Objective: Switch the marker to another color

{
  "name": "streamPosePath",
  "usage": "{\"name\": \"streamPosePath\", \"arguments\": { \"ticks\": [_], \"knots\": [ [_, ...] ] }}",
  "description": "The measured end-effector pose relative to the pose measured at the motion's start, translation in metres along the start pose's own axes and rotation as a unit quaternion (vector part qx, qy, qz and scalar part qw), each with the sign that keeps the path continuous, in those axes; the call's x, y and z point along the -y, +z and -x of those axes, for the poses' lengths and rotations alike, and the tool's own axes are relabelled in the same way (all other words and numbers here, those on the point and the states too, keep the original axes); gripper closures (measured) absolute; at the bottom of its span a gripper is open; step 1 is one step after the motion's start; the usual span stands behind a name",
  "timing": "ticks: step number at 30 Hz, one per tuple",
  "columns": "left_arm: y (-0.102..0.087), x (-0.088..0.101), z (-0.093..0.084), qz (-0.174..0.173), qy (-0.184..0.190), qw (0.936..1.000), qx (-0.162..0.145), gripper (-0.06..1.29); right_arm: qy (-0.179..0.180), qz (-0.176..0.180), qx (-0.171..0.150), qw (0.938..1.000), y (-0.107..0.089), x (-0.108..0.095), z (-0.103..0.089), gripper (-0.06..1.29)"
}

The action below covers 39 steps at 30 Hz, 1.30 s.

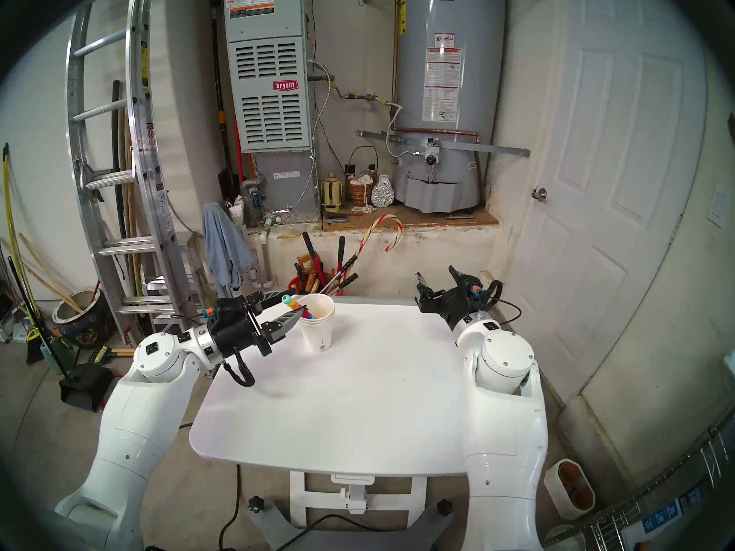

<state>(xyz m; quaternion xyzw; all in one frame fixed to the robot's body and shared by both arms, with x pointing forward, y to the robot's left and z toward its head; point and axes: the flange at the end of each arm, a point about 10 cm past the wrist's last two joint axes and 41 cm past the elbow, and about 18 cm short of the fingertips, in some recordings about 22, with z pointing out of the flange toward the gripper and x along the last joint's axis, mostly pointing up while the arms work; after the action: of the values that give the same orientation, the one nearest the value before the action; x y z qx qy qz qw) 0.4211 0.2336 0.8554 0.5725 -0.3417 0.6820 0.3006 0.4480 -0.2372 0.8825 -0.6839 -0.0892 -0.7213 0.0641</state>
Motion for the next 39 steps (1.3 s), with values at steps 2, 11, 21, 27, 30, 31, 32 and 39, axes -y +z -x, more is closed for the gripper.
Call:
{"name": "streamPosePath", "arguments": {
  "ticks": [2,11,21,27,30,31,32,39],
  "knots": [
    [0.001,0.000,0.000,0.001,0.000,1.0000,0.000,0.41,0.000,0.001,0.000,1.0000,-0.001,-0.001,0.000,0.03],
    [0.003,0.000,0.000,0.003,0.001,1.0000,0.000,0.88,0.002,0.004,0.002,1.0000,-0.003,-0.004,0.002,0.03],
    [0.007,0.001,-0.002,-0.008,-0.002,1.0000,-0.005,0.96,0.002,0.003,0.002,1.0000,-0.005,-0.005,0.003,0.03],
    [0.011,0.002,-0.007,-0.020,-0.007,0.9997,-0.013,1.06,0.001,0.002,0.000,1.0000,-0.005,-0.005,0.004,0.03],
    [0.014,0.003,-0.010,-0.032,-0.011,0.9992,-0.020,1.06,0.000,0.001,-0.001,1.0000,-0.005,-0.005,0.004,0.03],
    [0.016,0.004,-0.012,-0.037,-0.014,0.9989,-0.023,1.09,-0.001,0.001,-0.002,1.0000,-0.005,-0.005,0.004,0.03],
    [0.017,0.004,-0.013,-0.040,-0.015,0.9988,-0.026,1.09,-0.001,0.000,-0.002,1.0000,-0.005,-0.005,0.004,0.03],
    [0.024,0.008,-0.029,-0.051,-0.018,0.9976,-0.044,1.09,-0.002,-0.001,-0.005,1.0000,-0.006,-0.005,0.002,0.03]
  ]
}}
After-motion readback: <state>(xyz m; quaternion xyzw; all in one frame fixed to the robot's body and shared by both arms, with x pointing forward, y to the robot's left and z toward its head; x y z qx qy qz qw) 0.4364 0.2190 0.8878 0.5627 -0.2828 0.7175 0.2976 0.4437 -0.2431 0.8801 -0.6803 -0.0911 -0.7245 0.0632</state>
